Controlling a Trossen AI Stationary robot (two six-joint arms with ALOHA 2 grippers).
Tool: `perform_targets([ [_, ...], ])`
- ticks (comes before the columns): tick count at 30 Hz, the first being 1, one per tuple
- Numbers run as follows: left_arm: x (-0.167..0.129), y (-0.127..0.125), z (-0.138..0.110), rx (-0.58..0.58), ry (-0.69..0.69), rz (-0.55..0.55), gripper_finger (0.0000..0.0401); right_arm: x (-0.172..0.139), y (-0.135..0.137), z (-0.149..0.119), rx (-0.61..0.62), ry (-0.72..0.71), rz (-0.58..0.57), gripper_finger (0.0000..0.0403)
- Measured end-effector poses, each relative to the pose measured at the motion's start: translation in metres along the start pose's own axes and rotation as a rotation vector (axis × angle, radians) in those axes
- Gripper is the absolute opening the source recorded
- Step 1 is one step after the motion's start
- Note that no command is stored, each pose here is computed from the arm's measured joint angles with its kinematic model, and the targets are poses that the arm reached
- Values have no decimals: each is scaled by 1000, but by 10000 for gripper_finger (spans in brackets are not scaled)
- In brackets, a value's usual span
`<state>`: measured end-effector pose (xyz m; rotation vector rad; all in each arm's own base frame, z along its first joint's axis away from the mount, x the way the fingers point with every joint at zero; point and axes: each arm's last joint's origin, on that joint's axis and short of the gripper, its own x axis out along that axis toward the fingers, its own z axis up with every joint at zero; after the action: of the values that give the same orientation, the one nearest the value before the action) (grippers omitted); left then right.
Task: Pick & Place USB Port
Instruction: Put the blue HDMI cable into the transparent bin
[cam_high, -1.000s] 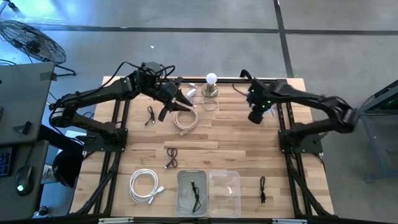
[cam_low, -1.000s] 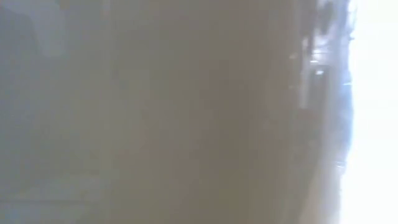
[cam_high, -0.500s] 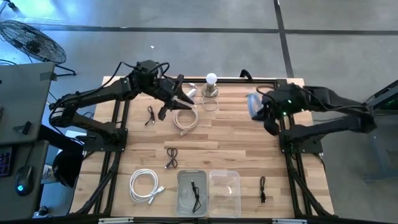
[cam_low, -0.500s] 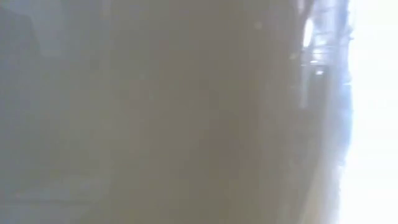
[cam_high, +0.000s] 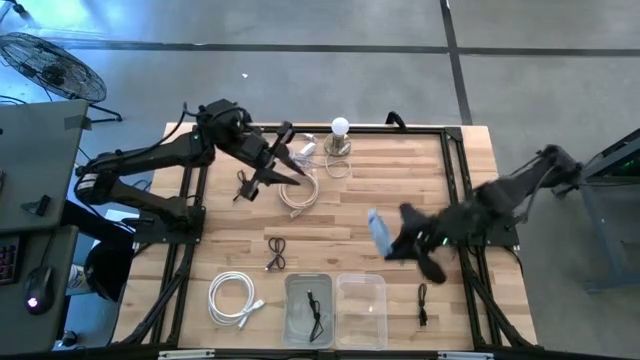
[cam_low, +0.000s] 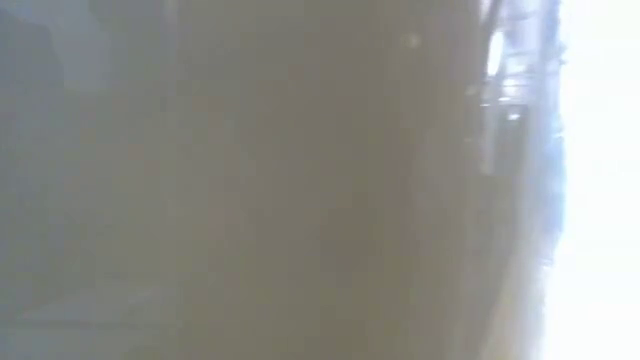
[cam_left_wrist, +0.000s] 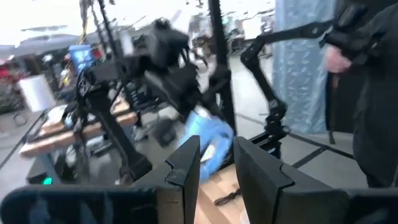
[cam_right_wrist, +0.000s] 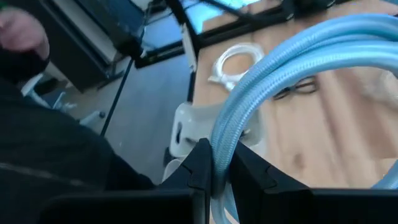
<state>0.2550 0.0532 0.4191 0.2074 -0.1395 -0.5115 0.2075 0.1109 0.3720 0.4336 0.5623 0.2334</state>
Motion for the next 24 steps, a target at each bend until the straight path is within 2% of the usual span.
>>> perform_targets([
  [7, -10, -10, 14, 6, -40, -75, 97, 50, 24, -17, 126, 21, 25, 29],
  [11, -16, -17, 21, -4, -58, -147, 97, 75, 34, -22, 169, -36, 37, 29],
  [15, -21, -22, 27, 10, -72, -174, 97, 97, 47, -30, 205, -90, 72, 29],
  [24, -30, -31, 39, 20, -96, -183, 97, 127, 54, -62, 302, -61, -36, 29],
])
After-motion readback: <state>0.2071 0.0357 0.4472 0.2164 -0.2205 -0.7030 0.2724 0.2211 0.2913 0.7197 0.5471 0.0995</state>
